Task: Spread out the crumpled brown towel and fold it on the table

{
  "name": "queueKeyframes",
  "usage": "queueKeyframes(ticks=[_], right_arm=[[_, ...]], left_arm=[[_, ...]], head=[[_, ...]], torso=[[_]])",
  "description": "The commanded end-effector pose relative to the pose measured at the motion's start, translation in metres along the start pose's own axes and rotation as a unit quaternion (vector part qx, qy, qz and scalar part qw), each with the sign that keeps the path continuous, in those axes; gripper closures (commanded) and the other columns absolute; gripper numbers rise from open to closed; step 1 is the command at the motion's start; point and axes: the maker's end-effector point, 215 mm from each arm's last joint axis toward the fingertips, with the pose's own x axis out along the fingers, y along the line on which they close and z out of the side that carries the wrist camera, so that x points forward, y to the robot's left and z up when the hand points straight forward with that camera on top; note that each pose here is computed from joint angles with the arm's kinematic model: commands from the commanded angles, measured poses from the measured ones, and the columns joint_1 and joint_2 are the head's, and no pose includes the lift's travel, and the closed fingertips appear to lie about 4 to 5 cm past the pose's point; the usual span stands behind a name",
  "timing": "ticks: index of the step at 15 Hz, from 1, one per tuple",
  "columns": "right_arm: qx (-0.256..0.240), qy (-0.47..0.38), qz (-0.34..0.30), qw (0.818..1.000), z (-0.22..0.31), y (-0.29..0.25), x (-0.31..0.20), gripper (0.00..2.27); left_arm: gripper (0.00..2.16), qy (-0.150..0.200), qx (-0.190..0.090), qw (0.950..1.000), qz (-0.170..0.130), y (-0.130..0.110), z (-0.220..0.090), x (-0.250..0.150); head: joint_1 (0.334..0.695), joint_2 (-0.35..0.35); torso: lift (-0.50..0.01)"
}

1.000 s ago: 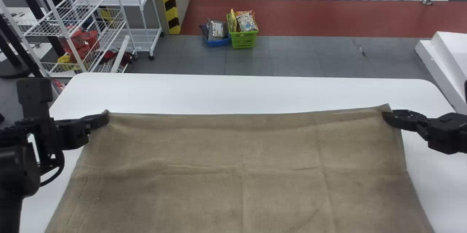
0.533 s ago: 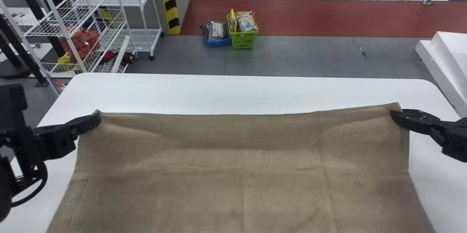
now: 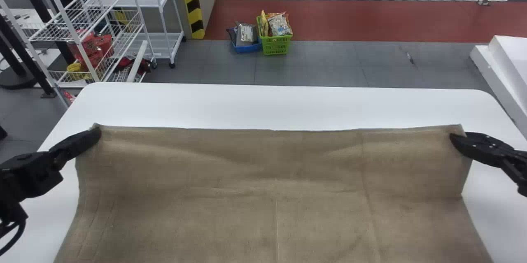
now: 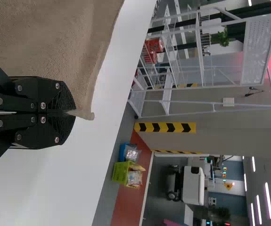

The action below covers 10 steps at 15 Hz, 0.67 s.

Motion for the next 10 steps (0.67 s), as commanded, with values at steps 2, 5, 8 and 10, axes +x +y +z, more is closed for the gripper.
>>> queueKeyframes(ticks=[2, 5, 8, 10], right_arm=[[-0.004, -0.03, -0.005, 1.0, 0.001, 0.001, -0.026, 1.44], [-0.013, -0.041, -0.002, 0.999, -0.006, 0.008, -0.045, 1.44], [-0.015, -0.049, -0.001, 0.999, -0.012, 0.013, -0.057, 1.44], [-0.02, -0.056, 0.004, 0.998, -0.016, 0.021, -0.063, 1.44]], left_arm=[[1.18, -0.028, -0.014, 0.9995, -0.003, 0.012, 0.005, -0.02], [1.18, -0.045, -0.012, 0.9989, -0.005, 0.017, 0.0, -0.036], [1.18, -0.063, -0.016, 0.9978, -0.016, 0.017, -0.003, -0.052], [1.18, -0.071, -0.011, 0.9972, -0.022, 0.014, -0.01, -0.061]], head=[[0.695, 0.046], [0.695, 0.048], [0.695, 0.05], [0.695, 0.05]], torso=[[-0.127], [-0.127], [-0.127], [-0.127]])
